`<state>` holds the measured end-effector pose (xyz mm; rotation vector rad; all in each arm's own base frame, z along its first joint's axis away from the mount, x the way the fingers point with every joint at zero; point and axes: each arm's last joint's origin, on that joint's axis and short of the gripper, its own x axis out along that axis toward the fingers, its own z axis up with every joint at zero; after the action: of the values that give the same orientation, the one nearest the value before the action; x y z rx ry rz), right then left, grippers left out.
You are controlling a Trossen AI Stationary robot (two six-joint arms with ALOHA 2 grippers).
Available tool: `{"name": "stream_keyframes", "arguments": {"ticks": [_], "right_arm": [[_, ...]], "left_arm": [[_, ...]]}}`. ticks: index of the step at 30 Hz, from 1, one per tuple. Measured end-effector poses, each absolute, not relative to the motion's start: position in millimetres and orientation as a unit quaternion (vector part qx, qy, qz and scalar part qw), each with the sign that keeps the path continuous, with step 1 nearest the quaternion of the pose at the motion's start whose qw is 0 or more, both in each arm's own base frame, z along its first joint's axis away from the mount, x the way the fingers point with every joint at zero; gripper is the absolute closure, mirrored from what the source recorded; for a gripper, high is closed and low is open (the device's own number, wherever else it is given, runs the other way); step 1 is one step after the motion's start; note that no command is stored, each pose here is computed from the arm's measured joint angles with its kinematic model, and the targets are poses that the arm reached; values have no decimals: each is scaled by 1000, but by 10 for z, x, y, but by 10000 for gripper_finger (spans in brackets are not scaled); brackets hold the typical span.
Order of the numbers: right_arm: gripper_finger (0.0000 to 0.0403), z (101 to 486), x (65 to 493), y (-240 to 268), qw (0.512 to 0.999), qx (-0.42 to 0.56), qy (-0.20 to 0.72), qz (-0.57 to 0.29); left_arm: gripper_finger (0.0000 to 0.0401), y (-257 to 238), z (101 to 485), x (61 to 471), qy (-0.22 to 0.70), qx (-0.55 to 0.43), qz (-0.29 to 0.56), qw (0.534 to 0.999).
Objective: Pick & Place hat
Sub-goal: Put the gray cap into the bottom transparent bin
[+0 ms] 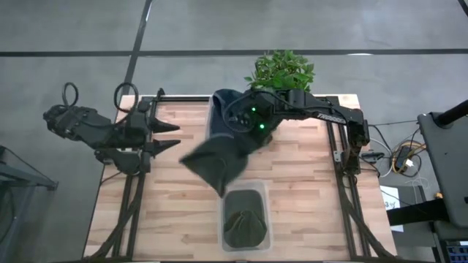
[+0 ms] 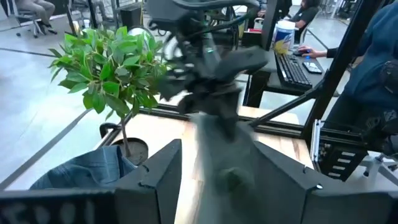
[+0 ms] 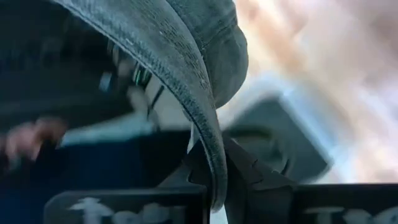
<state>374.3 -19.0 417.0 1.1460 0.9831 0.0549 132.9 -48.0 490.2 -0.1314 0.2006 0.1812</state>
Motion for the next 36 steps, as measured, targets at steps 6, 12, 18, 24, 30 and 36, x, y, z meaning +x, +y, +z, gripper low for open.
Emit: {"name": "stream_keyframes", "arguments": {"ticks": [6, 12, 18, 24, 30, 36], "right_arm": [[394, 4265, 3637, -87, 671, 541, 484, 150], [394, 4291, 3597, -51, 599, 577, 513, 213], [393, 4192, 3447, -27, 544, 579, 567, 218], [392, 4021, 3398, -12, 545, 546, 596, 225], [391, 3792, 3553, 4, 531, 540, 608, 239], [391, 3550, 3752, 90, 504, 541, 628, 243]], "left_arm": [[218, -455, 4895, 1285, 102, -61, 95, 988], [218, -459, 4878, 1293, 109, -59, 96, 988], [218, -460, 4875, 1298, 110, -58, 97, 987], [218, -459, 4856, 1294, 118, -53, 98, 987], [218, -458, 4845, 1292, 123, -49, 98, 986], [218, -457, 4837, 1289, 127, -52, 99, 986]]}}
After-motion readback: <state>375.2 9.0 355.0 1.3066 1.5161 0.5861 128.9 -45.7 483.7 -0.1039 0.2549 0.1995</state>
